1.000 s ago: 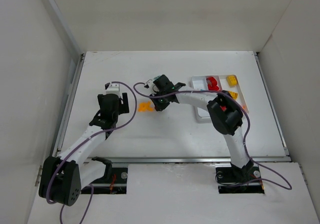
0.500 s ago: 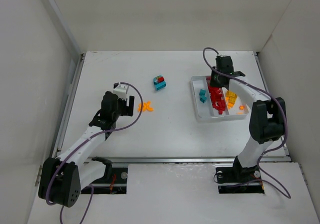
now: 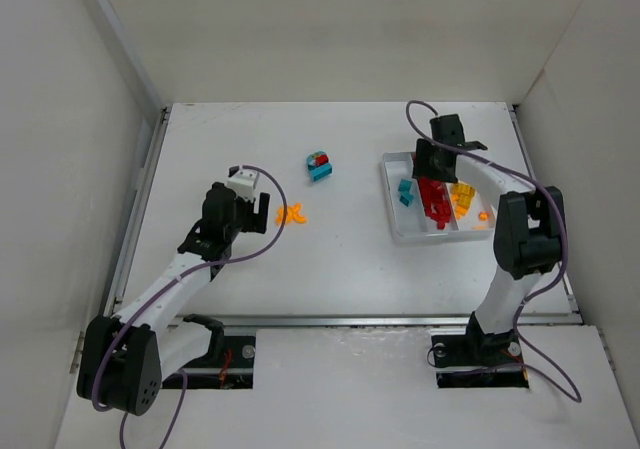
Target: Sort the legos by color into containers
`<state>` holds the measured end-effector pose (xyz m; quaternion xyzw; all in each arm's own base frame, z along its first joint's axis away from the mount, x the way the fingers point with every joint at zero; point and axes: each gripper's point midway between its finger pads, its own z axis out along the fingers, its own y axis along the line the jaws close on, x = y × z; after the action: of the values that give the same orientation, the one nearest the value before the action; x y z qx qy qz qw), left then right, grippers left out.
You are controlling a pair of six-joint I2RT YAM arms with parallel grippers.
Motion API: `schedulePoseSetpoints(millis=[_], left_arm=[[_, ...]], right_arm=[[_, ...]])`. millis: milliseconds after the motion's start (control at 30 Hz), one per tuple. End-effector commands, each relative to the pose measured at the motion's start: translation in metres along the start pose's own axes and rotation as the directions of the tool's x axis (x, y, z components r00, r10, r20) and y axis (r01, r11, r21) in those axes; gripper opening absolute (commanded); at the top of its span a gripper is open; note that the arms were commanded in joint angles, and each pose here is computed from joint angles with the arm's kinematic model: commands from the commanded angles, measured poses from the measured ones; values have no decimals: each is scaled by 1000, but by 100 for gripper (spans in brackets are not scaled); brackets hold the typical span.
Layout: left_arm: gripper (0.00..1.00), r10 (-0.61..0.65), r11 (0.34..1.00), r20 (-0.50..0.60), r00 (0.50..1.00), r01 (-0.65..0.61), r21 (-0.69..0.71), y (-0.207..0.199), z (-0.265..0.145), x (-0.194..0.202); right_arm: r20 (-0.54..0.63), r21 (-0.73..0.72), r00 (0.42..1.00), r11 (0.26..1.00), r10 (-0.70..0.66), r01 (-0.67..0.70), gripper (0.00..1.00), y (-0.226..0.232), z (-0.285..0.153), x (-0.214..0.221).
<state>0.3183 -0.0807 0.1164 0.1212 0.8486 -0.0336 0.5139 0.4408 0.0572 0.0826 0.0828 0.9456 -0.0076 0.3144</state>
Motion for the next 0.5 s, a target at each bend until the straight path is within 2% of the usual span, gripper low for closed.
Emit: schedulePoseSetpoints(millis=[0, 67, 100, 133, 167, 200, 267, 333, 367, 400, 467], left_arm=[[75, 24, 1000, 48, 999, -25, 17, -2, -2, -8], [75, 58, 997, 61, 996, -61, 48, -7, -2, -11], [75, 84, 994, 65, 994, -88, 69, -10, -2, -11], [75, 155, 979, 81, 985, -164, 118, -16, -2, -9], [73, 155, 976, 85, 984, -166, 139, -20, -2, -10], [72, 208, 967, 101, 973, -220, 132, -18, -2, -12], [62, 222, 965, 101, 970, -233, 120, -16, 0, -12], [52, 222, 969, 113, 969, -231, 84, -10, 1, -20], [46, 206, 974, 120, 971, -215, 65, -7, 1, -23], [34, 192, 981, 121, 974, -196, 16, 1, 1, -26], [26, 148, 989, 108, 983, -146, -25, 7, 0, -22]], right_arm=[[127, -36, 990, 997, -66, 71, 72, 23, -32, -35], [171, -37, 972, 985, -160, 169, 75, 42, -45, -38], [198, -67, 953, 967, -229, 246, 76, 73, -52, -31], [239, -82, 924, 942, -299, 326, 76, 90, -63, -34], [258, -131, 901, 911, -350, 391, 76, 112, -69, -27], [291, -264, 857, 825, -425, 499, 76, 162, -83, -6], [339, -362, 759, 668, -555, 650, 76, 209, -88, 20], [331, -471, 692, 523, -641, 710, 76, 248, -94, 63], [314, -497, 683, 499, -659, 710, 74, 264, -82, 71], [305, -514, 677, 482, -670, 709, 72, 273, -79, 77], [291, -552, 670, 452, -683, 701, 71, 293, -71, 93]])
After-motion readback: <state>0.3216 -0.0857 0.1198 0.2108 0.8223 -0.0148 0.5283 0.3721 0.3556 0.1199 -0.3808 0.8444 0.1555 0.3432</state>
